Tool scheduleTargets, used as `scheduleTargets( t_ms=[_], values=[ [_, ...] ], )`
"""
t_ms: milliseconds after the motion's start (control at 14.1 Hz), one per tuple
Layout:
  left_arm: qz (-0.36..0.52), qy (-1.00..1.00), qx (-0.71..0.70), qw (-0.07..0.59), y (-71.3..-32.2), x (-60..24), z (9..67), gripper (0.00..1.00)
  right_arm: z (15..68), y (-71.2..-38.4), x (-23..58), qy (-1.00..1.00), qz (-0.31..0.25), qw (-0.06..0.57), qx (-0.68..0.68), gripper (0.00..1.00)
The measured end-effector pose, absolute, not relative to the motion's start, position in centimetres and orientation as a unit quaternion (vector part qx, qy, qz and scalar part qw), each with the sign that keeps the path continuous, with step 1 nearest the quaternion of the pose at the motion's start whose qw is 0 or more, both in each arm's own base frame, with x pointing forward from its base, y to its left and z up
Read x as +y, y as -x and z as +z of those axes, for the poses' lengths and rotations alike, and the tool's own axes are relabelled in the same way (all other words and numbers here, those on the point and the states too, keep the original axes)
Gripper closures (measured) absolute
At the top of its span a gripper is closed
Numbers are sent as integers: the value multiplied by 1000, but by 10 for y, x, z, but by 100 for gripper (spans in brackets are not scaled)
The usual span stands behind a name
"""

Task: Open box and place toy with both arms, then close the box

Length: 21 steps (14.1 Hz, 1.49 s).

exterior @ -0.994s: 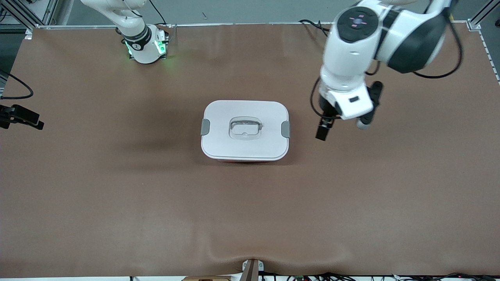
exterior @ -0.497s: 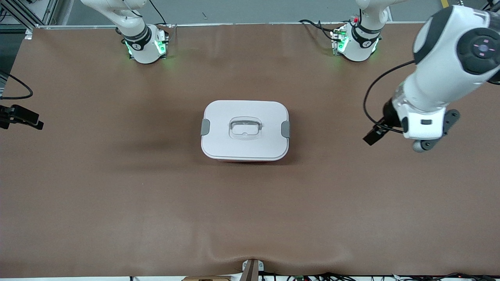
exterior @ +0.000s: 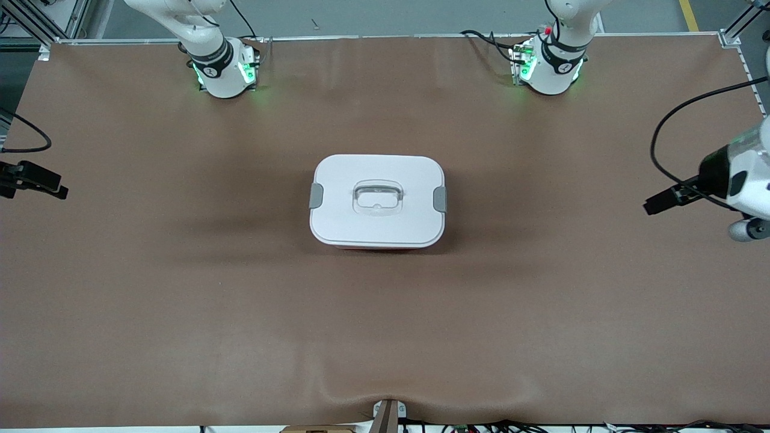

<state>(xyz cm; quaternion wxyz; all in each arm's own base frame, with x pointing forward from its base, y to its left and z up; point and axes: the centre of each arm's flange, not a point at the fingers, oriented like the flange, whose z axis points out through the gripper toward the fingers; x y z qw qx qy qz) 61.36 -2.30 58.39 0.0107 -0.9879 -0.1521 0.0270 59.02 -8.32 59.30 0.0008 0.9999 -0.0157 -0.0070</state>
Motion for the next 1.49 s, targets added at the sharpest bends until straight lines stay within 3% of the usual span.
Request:
scheduleTargets(
  t_ms=[284, 568, 1065, 1491],
  values=[
    [10, 992, -128, 16, -606, -4, 605, 0, 593, -590, -84, -1000, -9, 1, -17, 0],
    [4, 994, -95, 48, -580, -42, 636, 0, 592, -589, -86, -1000, -10, 1, -18, 0],
    [9, 995, -64, 81, -542, -86, 642, 0, 592, -589, -89, -1000, -11, 1, -21, 0],
    [-11, 998, -33, 45, -503, -85, 654, 0, 592, -589, -88, -1000, -11, 0, -19, 0]
  ],
)
